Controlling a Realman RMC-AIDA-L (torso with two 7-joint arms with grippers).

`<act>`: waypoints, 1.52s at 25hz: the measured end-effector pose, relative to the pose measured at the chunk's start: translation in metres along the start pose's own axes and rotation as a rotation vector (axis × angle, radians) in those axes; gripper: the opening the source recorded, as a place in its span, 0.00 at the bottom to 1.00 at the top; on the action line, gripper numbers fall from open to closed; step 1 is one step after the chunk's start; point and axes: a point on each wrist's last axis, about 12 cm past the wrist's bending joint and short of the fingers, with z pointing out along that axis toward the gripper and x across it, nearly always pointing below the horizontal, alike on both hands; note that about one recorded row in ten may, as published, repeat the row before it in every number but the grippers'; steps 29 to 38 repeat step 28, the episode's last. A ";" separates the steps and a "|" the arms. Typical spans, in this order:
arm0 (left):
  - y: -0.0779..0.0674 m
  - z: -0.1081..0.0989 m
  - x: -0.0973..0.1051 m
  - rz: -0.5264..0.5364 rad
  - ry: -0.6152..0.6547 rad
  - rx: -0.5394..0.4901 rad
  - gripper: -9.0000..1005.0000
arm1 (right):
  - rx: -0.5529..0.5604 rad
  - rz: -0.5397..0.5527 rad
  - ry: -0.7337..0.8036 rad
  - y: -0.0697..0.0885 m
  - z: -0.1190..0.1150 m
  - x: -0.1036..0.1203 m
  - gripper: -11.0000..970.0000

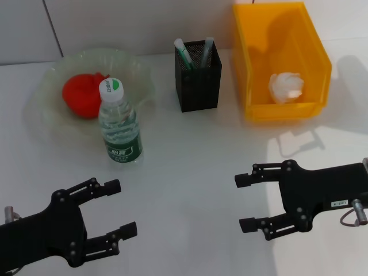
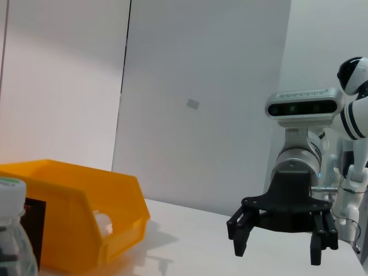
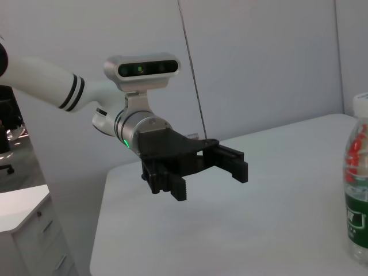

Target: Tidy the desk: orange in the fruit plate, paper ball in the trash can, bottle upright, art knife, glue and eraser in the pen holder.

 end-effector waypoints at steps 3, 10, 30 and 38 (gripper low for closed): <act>0.000 0.000 0.000 -0.019 0.003 0.006 0.81 | 0.005 -0.001 -0.001 -0.002 0.003 -0.001 0.85; -0.002 -0.001 0.001 -0.025 0.002 0.006 0.81 | 0.003 0.000 -0.008 -0.001 0.007 -0.001 0.85; -0.004 -0.002 0.001 -0.026 -0.002 0.016 0.81 | 0.005 0.001 -0.019 -0.003 0.011 -0.004 0.85; -0.004 -0.002 0.001 -0.026 -0.002 0.016 0.81 | 0.005 0.001 -0.019 -0.003 0.011 -0.004 0.85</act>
